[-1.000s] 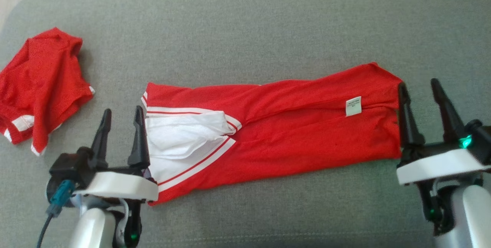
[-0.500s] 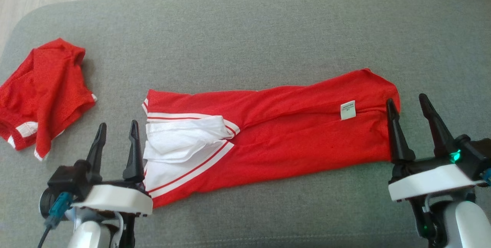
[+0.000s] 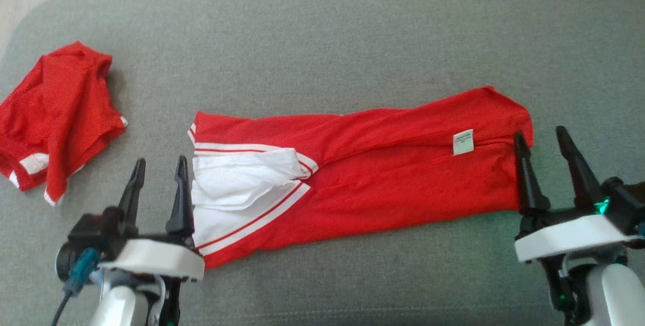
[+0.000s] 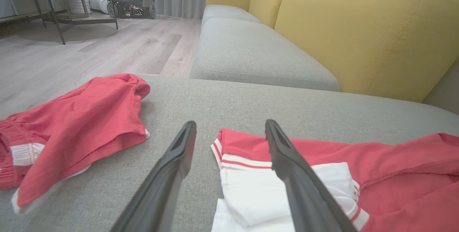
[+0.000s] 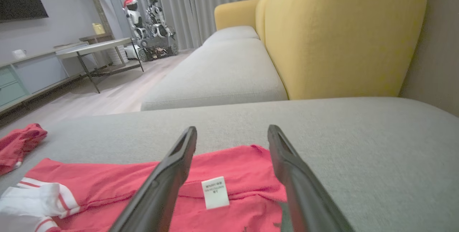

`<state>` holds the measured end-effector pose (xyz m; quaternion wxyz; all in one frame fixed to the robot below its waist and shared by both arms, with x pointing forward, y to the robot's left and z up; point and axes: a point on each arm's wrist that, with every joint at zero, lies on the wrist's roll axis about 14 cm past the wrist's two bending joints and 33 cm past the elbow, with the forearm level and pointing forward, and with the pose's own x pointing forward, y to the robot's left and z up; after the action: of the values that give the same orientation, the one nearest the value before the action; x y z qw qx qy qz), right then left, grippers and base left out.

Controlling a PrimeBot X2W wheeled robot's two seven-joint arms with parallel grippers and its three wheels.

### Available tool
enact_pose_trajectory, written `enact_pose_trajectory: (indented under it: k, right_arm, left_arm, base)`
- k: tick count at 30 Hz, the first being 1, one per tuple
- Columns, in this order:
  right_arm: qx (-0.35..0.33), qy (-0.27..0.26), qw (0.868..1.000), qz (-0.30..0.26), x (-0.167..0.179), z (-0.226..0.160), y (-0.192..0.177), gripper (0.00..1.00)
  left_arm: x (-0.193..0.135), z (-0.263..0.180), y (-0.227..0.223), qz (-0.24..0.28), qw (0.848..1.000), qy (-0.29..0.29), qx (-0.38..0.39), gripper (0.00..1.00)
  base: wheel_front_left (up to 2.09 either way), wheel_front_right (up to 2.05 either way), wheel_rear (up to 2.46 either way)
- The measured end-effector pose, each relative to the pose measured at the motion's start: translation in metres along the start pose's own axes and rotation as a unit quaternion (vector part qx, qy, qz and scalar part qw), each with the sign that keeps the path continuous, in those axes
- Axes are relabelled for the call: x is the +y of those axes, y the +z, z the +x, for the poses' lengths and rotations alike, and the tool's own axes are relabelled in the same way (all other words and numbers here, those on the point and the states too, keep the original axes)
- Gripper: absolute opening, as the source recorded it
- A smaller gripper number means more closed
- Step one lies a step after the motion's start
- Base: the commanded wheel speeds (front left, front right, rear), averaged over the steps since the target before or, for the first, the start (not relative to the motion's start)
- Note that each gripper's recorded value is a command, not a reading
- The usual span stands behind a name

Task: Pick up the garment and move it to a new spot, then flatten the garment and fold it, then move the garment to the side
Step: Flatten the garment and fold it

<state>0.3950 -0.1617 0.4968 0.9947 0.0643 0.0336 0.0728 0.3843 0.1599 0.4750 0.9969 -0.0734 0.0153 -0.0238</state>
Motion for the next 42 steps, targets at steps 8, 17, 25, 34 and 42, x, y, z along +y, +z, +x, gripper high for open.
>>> enact_pose_trajectory:
  k: [8,17,25,34,42]
  right_arm:
    - [0.050,-0.042,0.998,0.012,-0.036,0.034,-0.034,1.00]
    - [0.182,-0.047,0.982,0.023,-0.039,0.060,-0.110,1.00]
    - [0.217,-0.058,0.974,0.041,-0.038,0.056,-0.133,1.00]
    - [0.236,-0.048,0.968,0.070,-0.024,0.049,-0.137,0.00]
    - [0.222,-0.066,0.970,0.078,-0.036,0.037,-0.127,0.00]
  left_arm:
    - [-0.001,0.022,0.010,-0.001,1.000,-0.005,-0.018,1.00]
    - [-0.001,0.030,0.000,-0.014,1.000,0.001,-0.006,1.00]
    - [0.002,0.032,-0.001,-0.014,1.000,0.006,-0.006,1.00]
    - [0.002,0.033,0.006,-0.013,1.000,0.005,-0.017,1.00]
    - [-0.004,0.037,0.009,-0.012,1.000,-0.004,-0.023,1.00]
  base:
    - [0.00,0.00,0.00]
    - [0.00,0.00,0.00]
    - [0.00,0.00,0.00]
    - [0.00,0.00,0.00]
    - [0.00,0.00,0.00]
